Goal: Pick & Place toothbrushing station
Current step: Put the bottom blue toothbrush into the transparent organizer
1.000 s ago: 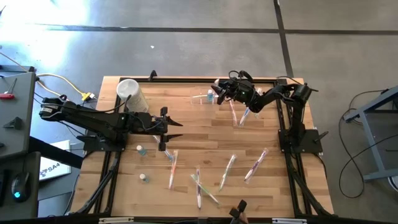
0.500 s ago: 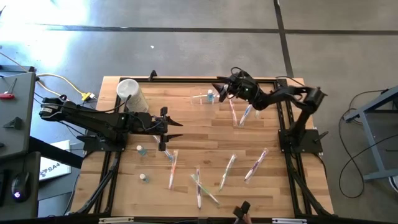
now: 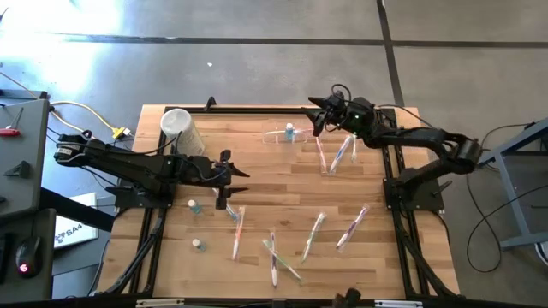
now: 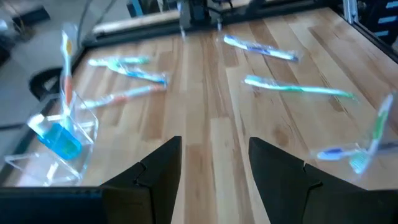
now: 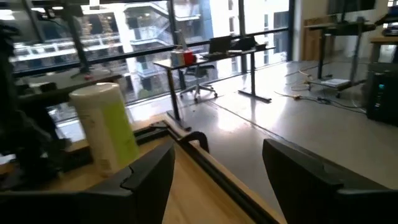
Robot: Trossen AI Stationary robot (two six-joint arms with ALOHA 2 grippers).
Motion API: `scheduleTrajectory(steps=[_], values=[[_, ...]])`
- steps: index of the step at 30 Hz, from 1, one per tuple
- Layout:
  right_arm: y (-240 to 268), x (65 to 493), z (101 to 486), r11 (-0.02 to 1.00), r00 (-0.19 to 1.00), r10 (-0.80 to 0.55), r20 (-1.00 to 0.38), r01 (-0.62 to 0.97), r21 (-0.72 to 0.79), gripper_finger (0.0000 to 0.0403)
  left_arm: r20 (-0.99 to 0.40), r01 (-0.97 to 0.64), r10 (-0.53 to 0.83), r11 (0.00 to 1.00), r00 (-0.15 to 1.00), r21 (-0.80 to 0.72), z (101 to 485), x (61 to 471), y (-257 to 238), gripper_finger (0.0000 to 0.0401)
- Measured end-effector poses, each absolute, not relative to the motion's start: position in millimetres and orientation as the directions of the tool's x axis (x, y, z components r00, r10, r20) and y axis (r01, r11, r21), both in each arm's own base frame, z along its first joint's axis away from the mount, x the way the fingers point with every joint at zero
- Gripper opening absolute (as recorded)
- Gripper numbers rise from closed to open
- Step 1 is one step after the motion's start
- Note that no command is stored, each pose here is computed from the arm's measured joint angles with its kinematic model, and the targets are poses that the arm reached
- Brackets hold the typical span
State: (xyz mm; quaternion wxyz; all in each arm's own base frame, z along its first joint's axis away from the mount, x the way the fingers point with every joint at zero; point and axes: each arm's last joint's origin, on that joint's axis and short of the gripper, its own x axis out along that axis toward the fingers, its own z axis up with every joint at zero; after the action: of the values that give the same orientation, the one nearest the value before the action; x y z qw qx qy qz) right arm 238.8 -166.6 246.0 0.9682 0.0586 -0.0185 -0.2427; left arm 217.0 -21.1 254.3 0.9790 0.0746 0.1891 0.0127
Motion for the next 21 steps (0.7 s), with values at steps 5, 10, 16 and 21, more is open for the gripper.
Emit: scheduleTrajectory(steps=[5,10,16,21], values=[[-144,230,274,0.949,0.947,-0.310,0.083,0.302,0.094,0.0237,-0.425,0.049,0.015,0.989,0.905,0.139,249,215,-22,0.0184],[-114,222,297,0.996,0.987,-0.087,0.138,0.082,0.041,0.0237,-0.455,0.061,-0.013,0.994,0.891,0.091,246,213,-23,0.0184],[-78,216,309,0.985,0.978,0.166,0.128,-0.170,0.020,0.0237,-0.602,0.031,-0.002,0.999,0.799,0.037,247,208,-22,0.0184],[-56,218,305,0.940,0.939,0.335,0.073,-0.339,0.046,0.0237,-0.729,0.078,0.015,0.993,0.684,0.093,248,207,-22,0.0184]])
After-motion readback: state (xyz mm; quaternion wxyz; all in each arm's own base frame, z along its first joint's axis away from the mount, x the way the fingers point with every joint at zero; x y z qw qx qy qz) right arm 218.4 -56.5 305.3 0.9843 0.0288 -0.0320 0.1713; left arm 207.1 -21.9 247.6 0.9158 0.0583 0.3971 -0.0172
